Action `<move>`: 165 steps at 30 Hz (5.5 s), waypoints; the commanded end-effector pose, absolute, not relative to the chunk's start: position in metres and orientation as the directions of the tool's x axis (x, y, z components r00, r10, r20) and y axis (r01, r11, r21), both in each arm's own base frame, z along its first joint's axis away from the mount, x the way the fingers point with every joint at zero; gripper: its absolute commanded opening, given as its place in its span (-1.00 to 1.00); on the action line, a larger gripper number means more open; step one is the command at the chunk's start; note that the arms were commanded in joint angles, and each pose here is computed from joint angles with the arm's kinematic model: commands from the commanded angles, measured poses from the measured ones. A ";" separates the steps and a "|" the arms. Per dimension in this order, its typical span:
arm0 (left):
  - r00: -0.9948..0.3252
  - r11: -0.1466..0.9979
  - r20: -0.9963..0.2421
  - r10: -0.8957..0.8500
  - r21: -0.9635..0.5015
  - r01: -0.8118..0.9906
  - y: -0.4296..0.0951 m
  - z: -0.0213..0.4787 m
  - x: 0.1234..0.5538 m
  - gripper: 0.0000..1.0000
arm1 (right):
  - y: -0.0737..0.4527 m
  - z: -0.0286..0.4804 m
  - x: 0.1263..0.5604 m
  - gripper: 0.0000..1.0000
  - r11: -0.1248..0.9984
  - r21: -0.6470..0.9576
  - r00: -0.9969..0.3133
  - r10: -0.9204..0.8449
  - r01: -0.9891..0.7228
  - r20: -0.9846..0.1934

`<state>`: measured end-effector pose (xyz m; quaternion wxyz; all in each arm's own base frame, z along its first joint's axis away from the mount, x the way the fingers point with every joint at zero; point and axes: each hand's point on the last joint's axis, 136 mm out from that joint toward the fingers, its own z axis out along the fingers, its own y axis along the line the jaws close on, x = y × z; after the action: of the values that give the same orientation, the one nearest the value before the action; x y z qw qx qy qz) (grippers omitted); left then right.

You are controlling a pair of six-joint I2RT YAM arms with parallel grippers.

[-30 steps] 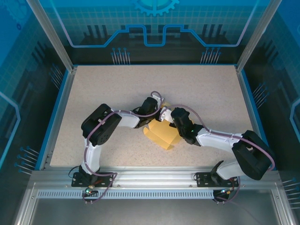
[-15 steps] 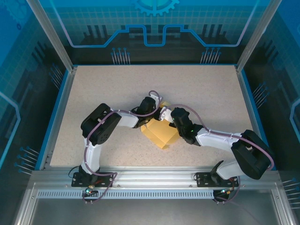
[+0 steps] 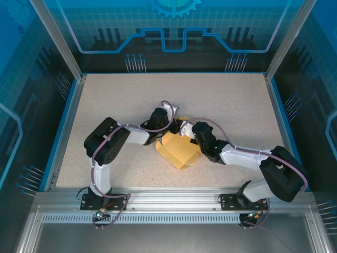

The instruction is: Fold the paper box

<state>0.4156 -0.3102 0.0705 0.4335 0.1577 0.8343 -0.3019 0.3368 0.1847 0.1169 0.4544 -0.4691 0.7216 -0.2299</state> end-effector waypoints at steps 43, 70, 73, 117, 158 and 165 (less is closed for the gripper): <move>-0.525 0.714 -0.851 -0.022 -0.381 0.587 -0.313 0.106 0.410 0.09 | 0.180 0.103 0.327 -1.00 0.470 -0.717 -0.170 -0.876 -0.515 -0.452; -0.557 0.693 -0.827 0.076 -0.358 0.626 -0.307 0.062 0.384 -0.08 | 0.179 0.113 0.328 -1.00 0.482 -0.717 -0.162 -0.868 -0.503 -0.470; -0.558 0.691 -0.826 0.077 -0.360 0.627 -0.308 0.061 0.384 -0.17 | 0.178 0.114 0.327 -1.00 0.484 -0.717 -0.162 -0.867 -0.501 -0.471; -0.465 0.860 -0.884 0.040 -0.206 0.467 -0.272 0.104 0.399 -1.00 | 0.193 0.197 0.309 -0.20 0.742 -0.397 -0.277 -0.603 -0.541 -0.749; -0.486 0.917 -0.874 -0.026 -0.214 0.336 -0.254 0.129 0.396 -1.00 | 0.203 0.163 0.329 -0.04 0.929 0.053 -0.745 -0.259 -0.367 -0.615; -0.482 0.916 -0.876 -0.026 -0.214 0.340 -0.254 0.132 0.394 -1.00 | 0.215 0.161 0.338 -0.09 0.925 0.149 -0.751 -0.181 -0.349 -0.634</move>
<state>0.3933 -0.2496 0.1066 0.4782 0.1005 0.8563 -0.1676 0.3295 0.2056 0.1556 0.3110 -0.1653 0.9314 0.0923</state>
